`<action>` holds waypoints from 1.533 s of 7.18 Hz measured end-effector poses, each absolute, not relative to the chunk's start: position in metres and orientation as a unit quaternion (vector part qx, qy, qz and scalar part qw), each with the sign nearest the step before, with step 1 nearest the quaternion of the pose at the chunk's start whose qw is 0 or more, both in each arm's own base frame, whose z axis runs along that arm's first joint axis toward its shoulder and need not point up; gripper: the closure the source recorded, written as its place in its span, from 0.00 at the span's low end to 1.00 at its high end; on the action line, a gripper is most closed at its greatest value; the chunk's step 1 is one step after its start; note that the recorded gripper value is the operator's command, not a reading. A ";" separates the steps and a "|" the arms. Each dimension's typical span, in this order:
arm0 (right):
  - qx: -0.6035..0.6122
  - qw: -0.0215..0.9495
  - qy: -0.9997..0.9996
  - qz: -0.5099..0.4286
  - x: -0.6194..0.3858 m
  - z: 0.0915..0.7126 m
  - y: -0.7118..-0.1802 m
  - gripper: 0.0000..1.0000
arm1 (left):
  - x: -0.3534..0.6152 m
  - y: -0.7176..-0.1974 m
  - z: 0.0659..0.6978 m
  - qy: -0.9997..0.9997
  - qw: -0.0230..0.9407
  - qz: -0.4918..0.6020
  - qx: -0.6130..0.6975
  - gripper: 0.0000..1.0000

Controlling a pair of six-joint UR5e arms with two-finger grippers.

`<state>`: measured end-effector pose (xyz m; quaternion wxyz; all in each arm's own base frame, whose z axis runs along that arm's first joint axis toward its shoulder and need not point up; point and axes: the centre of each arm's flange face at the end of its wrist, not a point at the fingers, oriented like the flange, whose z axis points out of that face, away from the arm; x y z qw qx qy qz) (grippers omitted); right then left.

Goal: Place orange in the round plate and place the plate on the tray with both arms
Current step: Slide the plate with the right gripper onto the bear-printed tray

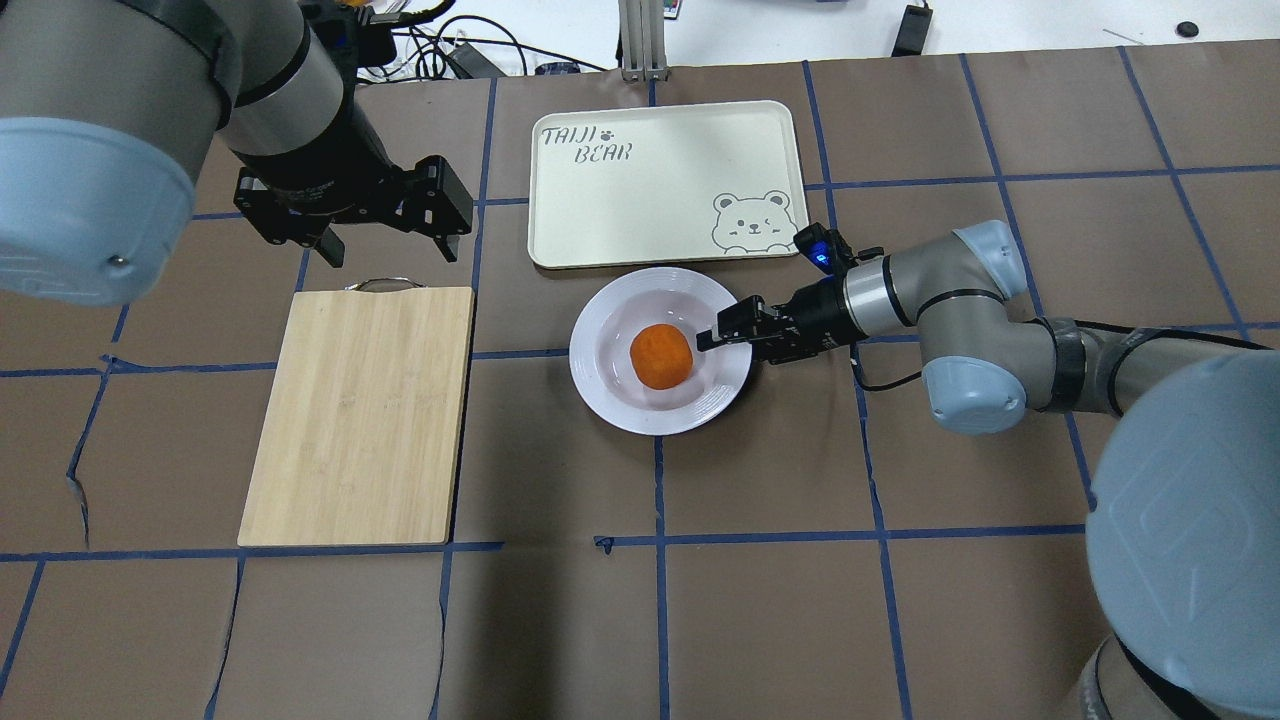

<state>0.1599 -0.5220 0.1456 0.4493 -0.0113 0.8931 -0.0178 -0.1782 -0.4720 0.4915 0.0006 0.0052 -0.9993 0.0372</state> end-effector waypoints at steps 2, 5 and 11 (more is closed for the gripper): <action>-0.011 0.448 0.894 -0.020 0.159 0.148 -0.523 0.97 | -0.178 -0.472 0.492 -0.999 0.000 0.037 0.005 0.00; 0.006 0.448 0.894 -0.017 0.156 0.153 -0.526 0.98 | -0.178 -0.472 0.492 -0.999 0.000 0.037 0.005 0.00; 0.122 0.452 0.883 -0.030 0.140 0.231 -0.583 0.98 | -0.178 -0.471 0.492 -0.999 0.000 0.038 0.005 0.00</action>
